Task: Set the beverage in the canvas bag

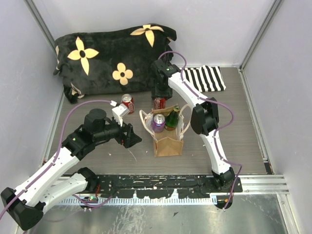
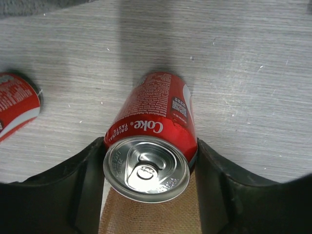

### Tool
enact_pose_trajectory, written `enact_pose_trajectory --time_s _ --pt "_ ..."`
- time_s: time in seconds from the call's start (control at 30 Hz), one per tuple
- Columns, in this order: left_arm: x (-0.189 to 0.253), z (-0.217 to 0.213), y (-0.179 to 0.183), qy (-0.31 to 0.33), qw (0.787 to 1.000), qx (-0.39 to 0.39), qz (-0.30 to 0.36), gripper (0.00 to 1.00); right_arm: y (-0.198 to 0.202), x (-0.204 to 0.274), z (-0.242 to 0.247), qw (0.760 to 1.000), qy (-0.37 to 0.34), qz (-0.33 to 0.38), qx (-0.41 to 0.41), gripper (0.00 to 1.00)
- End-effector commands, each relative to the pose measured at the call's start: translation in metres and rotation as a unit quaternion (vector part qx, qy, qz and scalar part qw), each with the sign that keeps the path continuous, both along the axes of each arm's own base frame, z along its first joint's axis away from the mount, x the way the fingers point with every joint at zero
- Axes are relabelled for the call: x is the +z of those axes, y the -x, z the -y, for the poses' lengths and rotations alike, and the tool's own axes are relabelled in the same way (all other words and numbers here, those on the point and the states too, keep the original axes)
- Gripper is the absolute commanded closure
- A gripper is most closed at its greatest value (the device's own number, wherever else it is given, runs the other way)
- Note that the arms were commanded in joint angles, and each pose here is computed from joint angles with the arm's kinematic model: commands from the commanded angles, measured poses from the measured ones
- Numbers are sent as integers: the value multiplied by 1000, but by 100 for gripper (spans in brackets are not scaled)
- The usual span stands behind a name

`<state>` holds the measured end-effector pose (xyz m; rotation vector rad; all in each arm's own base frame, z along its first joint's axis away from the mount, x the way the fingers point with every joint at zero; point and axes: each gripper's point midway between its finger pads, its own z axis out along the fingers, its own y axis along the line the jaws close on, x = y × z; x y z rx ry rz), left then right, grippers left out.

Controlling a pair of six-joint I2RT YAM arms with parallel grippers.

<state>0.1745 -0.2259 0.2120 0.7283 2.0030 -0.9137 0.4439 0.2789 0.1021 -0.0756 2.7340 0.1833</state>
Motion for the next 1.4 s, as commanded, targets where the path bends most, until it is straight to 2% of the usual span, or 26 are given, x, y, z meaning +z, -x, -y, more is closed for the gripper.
enact_pose_trajectory --time_s 0.0,0.07,0.1,0.2,0.47,0.77,1.03,1.37 --pt "18 1 0 15 1000 -7 21 13 -7 27 0 999 -4 43 -2 62" --pt "18 1 0 14 1000 -6 21 13 -6 38 2 999 -5 52 -5 81" --pt "18 1 0 15 1000 -6 21 13 -5 43 3 998 -6 57 -7 87" --pt "17 0 -1 13 1000 -3 20 13 -4 72 6 997 -15 80 -11 95" --pt "13 0 -1 12 1000 -5 16 13 20 175 3 984 -91 154 -11 99" --pt "11 4 -1 13 1000 -12 11 13 100 217 -12 982 -102 155 25 99" --pt "9 4 -2 12 1000 -12 10 13 168 201 3 991 -70 116 7 99" --pt "9 10 -5 17 1000 -17 7 13 193 151 34 996 -35 84 -19 99"
